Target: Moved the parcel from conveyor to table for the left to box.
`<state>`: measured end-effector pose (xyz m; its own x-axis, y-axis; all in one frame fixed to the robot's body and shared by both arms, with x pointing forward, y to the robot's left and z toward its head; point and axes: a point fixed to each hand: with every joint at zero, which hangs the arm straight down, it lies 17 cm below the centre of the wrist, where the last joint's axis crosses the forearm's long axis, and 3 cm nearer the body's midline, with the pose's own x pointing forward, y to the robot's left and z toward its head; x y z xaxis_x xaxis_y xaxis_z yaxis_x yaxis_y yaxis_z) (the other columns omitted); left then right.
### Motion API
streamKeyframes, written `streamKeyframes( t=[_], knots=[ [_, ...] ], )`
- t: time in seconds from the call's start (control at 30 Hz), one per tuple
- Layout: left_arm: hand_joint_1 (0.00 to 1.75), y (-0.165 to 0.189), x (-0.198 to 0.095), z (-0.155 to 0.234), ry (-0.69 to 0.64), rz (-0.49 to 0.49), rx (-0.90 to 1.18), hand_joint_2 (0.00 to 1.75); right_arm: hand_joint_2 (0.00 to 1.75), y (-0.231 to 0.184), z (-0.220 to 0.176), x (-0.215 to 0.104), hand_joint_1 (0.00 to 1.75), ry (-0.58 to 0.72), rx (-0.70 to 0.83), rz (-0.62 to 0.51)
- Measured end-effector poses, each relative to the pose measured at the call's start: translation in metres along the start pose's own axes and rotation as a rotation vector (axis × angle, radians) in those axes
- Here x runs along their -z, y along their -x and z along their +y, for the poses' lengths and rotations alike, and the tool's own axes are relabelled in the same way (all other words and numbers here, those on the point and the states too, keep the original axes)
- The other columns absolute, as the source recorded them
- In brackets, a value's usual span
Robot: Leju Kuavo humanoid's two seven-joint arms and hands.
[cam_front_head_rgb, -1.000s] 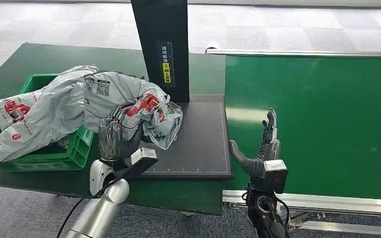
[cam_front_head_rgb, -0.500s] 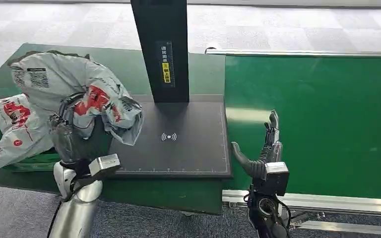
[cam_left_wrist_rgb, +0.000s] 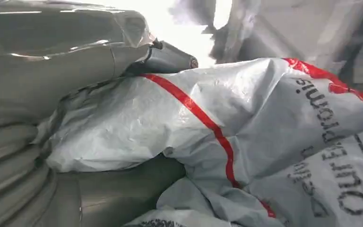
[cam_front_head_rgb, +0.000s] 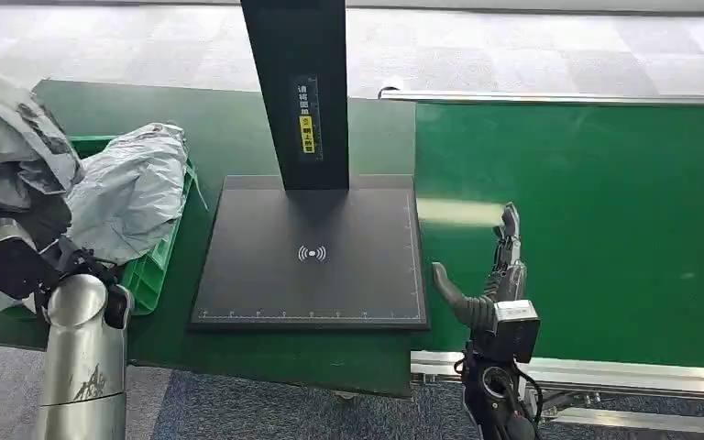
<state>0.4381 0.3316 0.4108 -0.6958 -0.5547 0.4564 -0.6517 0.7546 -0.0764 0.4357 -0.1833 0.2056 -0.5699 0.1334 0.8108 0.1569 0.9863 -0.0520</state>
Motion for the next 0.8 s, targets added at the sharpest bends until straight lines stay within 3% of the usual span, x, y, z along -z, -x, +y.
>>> streamKeyframes(
  t=[0.1, 0.17, 0.3, 0.47, 0.53, 0.63, 0.8],
  knots=[
    [1.75, -0.022, 0.010, -0.012, 0.075, -0.162, 0.157, 1.75, 1.75, -0.001, 0.001, 0.003, 0.00, -0.002, 0.000, -0.006],
    [1.75, -0.012, 0.022, -0.030, 0.162, -0.198, 0.352, 1.75, 1.75, -0.001, 0.002, 0.002, 0.00, -0.005, -0.011, -0.009],
    [1.75, 0.087, 0.045, -0.050, 0.305, 0.107, 0.647, 1.75, 1.75, 0.000, 0.005, -0.001, 0.00, -0.023, -0.028, -0.011],
    [1.75, 0.194, 0.034, -0.044, 0.545, 0.393, 0.976, 1.75, 1.75, 0.003, 0.014, -0.006, 0.00, -0.080, -0.036, -0.004],
    [1.75, 0.218, 0.028, -0.035, 0.615, 0.446, 1.077, 1.75, 1.75, 0.005, 0.017, -0.007, 0.00, -0.095, -0.040, 0.001],
    [1.75, 0.265, -0.005, -0.016, 0.842, 0.604, 1.255, 1.75, 1.75, 0.007, 0.025, -0.006, 0.00, -0.116, -0.036, 0.014],
    [1.75, 0.298, -0.037, 0.019, 1.013, 0.806, 1.369, 1.75, 1.75, 0.011, 0.032, -0.001, 0.00, -0.129, -0.035, 0.028]
  ],
)
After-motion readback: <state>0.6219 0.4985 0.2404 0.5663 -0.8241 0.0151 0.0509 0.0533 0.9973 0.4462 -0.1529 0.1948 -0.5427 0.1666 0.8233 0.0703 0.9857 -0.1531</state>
